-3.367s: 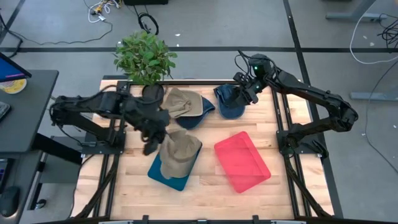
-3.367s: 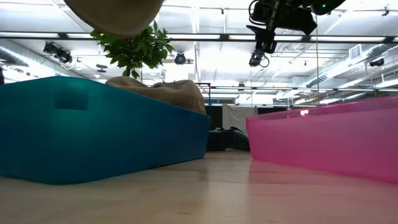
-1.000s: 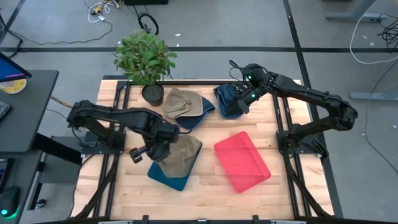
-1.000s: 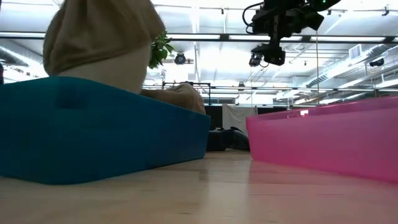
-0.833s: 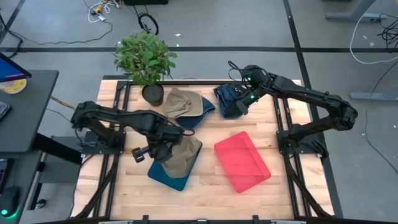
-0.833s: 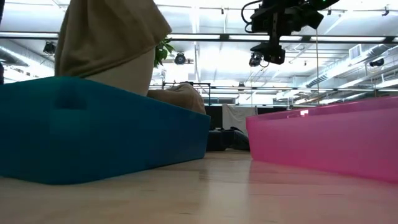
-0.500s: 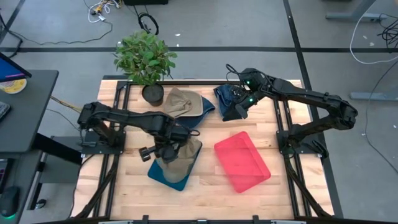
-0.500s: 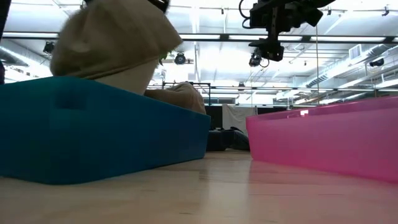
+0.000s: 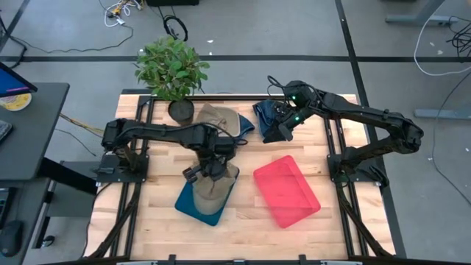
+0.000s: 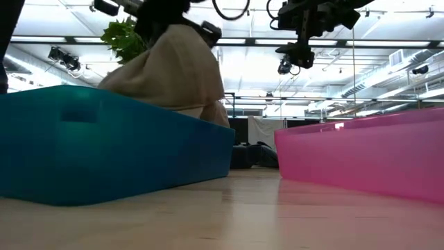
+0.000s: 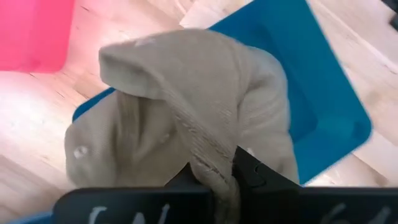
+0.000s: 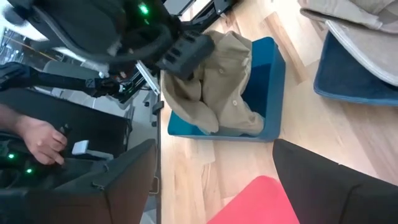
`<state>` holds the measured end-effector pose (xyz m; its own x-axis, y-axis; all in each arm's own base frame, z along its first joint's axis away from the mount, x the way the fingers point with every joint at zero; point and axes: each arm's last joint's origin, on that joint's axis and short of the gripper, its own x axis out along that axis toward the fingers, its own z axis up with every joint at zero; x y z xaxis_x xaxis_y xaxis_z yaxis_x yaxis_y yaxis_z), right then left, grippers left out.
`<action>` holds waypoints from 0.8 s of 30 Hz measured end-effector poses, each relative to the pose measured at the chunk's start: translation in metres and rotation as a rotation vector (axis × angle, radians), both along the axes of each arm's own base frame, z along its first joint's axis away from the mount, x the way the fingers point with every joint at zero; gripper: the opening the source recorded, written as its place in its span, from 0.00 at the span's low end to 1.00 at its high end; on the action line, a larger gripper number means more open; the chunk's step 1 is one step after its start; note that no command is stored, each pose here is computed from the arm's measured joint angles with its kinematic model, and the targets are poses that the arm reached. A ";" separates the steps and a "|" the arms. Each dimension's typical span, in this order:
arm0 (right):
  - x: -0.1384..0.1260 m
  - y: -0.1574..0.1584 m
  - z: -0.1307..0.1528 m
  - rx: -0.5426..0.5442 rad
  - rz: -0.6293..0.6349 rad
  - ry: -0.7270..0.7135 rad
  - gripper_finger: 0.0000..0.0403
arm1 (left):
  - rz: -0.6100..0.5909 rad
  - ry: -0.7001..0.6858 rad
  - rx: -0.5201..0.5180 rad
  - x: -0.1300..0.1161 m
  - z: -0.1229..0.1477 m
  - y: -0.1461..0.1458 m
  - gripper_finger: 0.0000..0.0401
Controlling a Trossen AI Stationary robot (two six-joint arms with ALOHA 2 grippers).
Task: Pick & Place hat
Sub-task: Put the brown cap into the blue bin
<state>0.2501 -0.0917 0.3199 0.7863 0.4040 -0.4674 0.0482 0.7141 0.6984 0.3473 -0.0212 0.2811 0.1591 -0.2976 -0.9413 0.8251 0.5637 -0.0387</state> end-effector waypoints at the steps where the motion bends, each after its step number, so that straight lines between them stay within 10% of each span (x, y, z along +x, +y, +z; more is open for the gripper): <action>1: 0.000 0.000 0.000 0.001 0.000 0.002 0.80 | 0.001 0.005 -0.001 0.002 -0.003 0.000 0.03; 24: -0.007 0.003 -0.009 -0.004 0.003 0.108 0.82 | 0.390 0.102 0.009 0.023 -0.032 0.030 0.24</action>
<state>0.2435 -0.0883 0.3112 0.7305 0.4037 -0.5509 0.1209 0.7175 0.6860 0.3705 0.0092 0.2494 0.1645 -0.2248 -0.9604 0.5411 0.8347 -0.1027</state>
